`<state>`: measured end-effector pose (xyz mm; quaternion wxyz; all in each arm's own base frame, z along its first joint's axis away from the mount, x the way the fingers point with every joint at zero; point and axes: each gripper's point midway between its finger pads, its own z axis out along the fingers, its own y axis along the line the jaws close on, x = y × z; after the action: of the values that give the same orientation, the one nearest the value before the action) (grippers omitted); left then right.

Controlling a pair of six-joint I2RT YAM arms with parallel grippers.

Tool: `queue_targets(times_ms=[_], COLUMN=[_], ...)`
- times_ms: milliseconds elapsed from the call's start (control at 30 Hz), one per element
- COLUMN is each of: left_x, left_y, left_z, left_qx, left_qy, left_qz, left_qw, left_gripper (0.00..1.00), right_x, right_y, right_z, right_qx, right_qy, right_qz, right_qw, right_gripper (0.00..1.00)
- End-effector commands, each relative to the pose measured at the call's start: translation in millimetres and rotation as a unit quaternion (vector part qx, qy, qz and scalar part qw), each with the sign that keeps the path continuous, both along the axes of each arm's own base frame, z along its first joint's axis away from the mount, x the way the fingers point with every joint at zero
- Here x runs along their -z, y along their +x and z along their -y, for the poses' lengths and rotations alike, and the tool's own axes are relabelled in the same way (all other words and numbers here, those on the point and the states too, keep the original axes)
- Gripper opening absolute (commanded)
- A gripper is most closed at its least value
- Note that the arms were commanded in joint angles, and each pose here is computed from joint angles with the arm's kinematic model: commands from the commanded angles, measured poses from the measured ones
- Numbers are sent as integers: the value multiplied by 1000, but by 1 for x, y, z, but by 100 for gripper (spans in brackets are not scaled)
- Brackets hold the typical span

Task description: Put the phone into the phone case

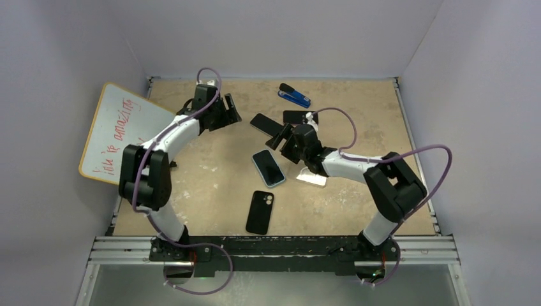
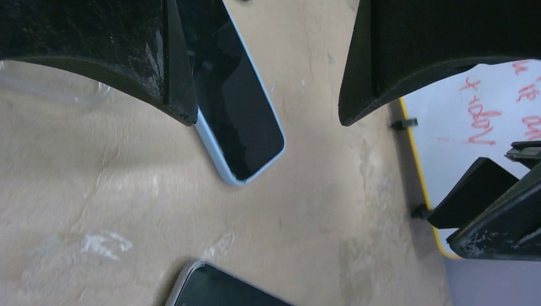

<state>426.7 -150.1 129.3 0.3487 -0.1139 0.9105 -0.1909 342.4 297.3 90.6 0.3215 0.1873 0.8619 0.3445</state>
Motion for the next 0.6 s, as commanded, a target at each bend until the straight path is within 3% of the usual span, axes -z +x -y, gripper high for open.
queue_targets(times_ms=[0, 233, 567], left_x=[-33, 2, 65], left_y=[68, 128, 155], left_z=[11, 39, 75], left_qx=[20, 60, 112], left_qy=[-20, -44, -109], left_qz=[100, 109, 93], left_qw=[995, 991, 983], left_gripper=[69, 66, 55], right_x=[-23, -10, 18], right_y=[46, 76, 101], right_z=[-5, -7, 8], right_qx=[57, 80, 138], right_qy=[26, 5, -23], right_qz=[53, 49, 17], right_qw=[997, 996, 990], right_gripper=[81, 82, 83])
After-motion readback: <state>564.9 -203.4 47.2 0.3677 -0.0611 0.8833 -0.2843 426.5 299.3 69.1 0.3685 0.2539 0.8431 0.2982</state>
